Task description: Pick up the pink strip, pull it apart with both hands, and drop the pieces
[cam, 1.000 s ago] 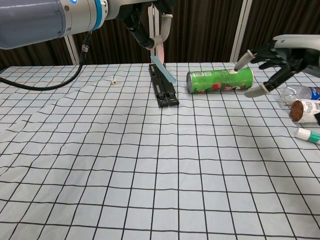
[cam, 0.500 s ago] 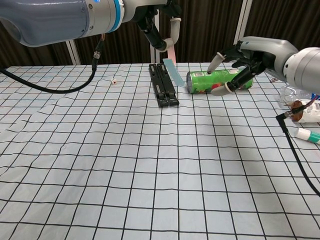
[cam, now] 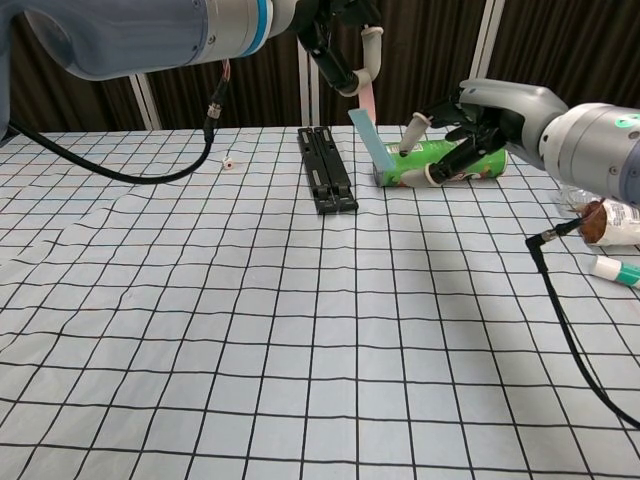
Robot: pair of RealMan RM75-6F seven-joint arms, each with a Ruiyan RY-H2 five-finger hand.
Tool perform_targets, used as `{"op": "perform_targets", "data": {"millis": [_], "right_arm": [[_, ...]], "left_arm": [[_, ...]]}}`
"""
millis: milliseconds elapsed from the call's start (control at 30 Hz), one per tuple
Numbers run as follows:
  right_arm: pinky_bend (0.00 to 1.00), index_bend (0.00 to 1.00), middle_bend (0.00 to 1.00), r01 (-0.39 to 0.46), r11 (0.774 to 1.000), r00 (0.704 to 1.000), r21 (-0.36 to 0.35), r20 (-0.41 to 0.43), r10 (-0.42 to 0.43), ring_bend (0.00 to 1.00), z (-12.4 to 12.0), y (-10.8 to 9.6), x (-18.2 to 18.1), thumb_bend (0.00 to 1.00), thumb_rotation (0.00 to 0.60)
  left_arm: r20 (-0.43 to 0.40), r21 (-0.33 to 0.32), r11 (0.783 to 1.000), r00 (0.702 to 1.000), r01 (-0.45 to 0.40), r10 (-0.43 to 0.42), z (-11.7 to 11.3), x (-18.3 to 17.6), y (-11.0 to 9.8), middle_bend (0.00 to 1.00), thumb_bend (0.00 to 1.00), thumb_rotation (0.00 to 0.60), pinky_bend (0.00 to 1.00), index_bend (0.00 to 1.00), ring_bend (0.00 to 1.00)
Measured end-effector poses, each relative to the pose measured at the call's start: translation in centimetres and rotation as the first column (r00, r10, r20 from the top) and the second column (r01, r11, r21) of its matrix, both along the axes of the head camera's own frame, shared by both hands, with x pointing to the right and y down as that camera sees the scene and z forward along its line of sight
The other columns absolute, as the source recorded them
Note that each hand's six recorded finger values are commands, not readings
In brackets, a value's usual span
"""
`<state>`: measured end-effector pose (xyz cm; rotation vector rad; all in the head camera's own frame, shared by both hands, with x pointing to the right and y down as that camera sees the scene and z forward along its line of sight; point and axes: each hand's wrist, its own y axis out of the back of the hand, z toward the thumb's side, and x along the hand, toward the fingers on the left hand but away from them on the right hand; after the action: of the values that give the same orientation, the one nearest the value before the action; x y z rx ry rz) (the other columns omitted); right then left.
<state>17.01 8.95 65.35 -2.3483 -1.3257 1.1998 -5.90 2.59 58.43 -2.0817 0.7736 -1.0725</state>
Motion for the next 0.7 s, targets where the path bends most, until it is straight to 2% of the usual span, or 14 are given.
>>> {"op": "perform_targets", "data": {"millis": [433, 700], "right_arm": [[0.00, 0.49, 0.11, -0.018, 1.000, 1.000, -0.002, 0.000, 0.018, 0.00, 0.0, -0.2, 0.1, 0.18, 0.600], [0.00, 0.53, 0.12, -0.013, 1.000, 1.000, -0.006, 0.008, 0.013, 0.00, -0.2, -0.2, -0.3, 0.26, 0.600]], "left_arm": [[-0.013, -0.010, 1.000, 1.000, 0.001, -0.001, -0.3, 0.7, 0.3, 0.00, 0.51, 0.600, 0.00, 0.85, 0.00], [-0.029, -0.005, 1.000, 1.000, 0.000, 0.000, -0.4, 1.4, 0.5, 0.00, 0.51, 0.600, 0.00, 0.85, 0.00]]}}
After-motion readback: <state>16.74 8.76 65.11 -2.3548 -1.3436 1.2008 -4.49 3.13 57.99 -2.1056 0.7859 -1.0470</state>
